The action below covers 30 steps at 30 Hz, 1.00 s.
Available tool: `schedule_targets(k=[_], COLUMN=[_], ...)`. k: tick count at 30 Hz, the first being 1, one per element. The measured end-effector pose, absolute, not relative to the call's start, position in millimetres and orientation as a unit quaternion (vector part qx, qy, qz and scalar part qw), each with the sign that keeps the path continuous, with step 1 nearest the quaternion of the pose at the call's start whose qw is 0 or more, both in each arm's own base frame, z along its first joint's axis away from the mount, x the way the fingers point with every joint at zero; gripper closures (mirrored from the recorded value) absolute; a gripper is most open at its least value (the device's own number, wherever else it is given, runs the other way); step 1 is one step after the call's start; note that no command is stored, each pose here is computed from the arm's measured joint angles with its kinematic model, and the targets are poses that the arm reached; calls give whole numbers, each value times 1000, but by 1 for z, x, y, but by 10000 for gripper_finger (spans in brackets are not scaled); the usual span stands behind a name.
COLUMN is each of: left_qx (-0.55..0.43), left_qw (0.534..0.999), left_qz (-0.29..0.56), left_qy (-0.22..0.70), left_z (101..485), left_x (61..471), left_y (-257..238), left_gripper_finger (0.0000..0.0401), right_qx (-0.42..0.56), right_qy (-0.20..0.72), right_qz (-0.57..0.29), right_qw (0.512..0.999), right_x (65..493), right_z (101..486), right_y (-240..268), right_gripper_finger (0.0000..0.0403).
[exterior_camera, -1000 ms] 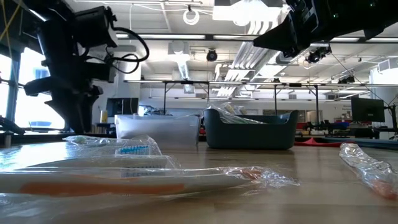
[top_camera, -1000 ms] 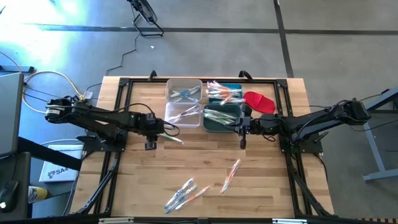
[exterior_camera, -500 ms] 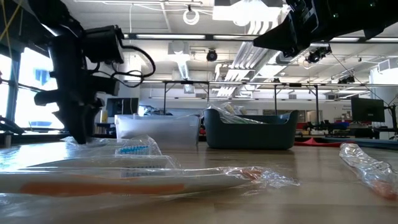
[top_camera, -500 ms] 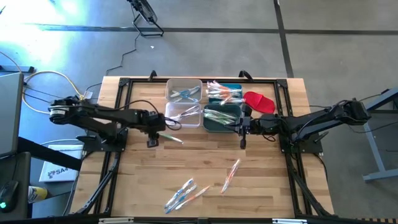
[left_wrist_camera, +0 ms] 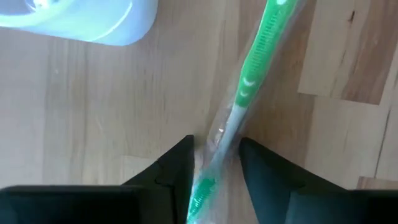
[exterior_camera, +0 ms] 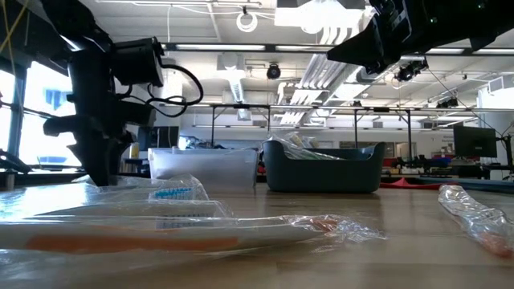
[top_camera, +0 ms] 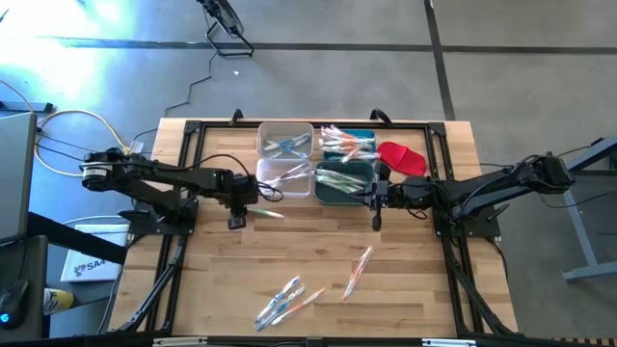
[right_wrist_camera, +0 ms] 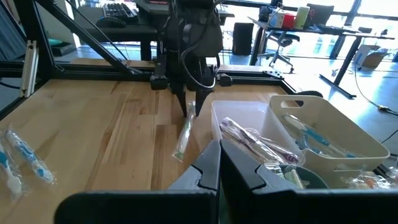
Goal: Pick & Place Toothbrushes
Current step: Put the green toothbrush into the green bin
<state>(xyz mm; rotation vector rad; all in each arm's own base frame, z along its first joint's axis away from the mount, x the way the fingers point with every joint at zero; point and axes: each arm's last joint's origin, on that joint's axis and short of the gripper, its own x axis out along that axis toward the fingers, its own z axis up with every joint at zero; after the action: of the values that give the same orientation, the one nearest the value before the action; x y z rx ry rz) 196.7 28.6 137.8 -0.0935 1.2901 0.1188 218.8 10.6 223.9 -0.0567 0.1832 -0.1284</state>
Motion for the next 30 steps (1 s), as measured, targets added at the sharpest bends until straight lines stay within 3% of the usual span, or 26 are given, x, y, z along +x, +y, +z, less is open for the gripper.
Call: schedule_targets(k=[15,23,30], left_qx=[-88,-134,-154], left_qw=[797,811,816], left_qz=[14,-90,-129], left_qy=[597,562,542], left_z=[141,153,163], left_x=[200,211,217], left_y=[26,20,19], left_gripper_finger=[390,397,398], right_qx=[-28,-29,-29], right_qy=[92,98,98], right_qz=[-64,-64,-64], right_qw=[993,993,993], right_x=[219,219,219], right_z=[224,223,223], right_y=[11,11,11], right_gripper_finger=[400,400,400])
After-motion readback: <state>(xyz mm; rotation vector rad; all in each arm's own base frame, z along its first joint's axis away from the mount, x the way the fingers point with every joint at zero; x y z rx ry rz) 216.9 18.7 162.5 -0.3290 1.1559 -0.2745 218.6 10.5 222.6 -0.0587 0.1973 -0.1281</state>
